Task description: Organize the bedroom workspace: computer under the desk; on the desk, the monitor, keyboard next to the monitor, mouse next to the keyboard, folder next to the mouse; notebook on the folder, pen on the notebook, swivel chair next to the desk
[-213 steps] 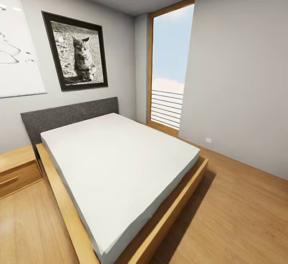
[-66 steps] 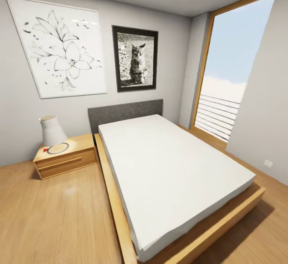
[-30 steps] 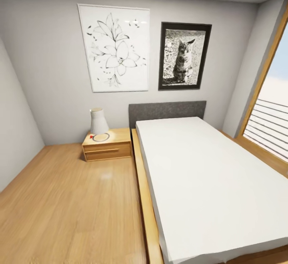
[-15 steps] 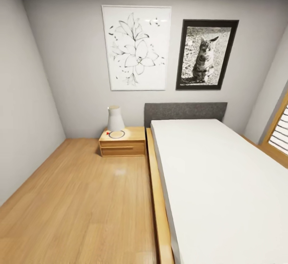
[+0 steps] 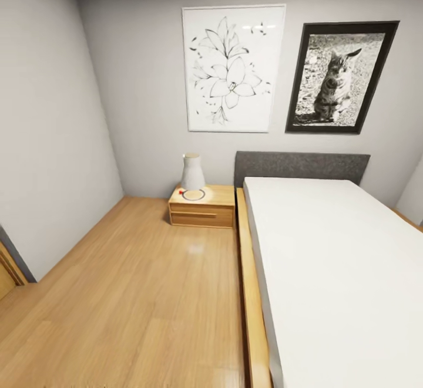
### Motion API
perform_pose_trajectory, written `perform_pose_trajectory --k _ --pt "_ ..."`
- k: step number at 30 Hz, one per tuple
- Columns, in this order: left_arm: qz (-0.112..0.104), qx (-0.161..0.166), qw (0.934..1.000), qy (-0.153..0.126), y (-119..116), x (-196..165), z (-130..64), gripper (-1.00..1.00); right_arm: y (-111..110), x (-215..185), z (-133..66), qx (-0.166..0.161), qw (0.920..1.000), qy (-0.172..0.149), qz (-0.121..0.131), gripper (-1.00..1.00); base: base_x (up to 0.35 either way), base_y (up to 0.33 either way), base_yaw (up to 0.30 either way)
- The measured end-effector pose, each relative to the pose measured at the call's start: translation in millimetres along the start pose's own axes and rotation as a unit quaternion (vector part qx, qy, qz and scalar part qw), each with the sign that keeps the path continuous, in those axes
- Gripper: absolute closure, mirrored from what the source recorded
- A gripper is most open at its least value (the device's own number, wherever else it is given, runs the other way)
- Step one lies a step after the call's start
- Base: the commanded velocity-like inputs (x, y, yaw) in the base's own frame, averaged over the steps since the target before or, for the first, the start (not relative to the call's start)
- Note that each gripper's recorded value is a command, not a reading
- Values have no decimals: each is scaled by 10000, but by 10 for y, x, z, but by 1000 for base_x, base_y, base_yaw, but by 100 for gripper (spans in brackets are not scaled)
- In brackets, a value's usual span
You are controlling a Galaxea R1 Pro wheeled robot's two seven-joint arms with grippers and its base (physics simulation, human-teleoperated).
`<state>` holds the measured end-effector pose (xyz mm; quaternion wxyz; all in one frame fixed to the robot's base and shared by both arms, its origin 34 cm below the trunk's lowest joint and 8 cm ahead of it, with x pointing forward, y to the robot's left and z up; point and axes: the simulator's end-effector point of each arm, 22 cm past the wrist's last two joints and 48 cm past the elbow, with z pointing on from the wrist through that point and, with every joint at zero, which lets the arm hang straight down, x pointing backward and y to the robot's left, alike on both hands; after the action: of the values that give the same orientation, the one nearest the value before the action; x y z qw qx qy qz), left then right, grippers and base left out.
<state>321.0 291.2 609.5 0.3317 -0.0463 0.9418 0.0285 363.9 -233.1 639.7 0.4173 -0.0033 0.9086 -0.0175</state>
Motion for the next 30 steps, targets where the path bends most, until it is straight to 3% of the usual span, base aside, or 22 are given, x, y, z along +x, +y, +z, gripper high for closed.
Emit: perform_pose_trajectory --k 30 --pt "7 1 10000 68 -4 51 -9 -100 0 40 -9 -1 10000 53 -1 -100 0 0 274"
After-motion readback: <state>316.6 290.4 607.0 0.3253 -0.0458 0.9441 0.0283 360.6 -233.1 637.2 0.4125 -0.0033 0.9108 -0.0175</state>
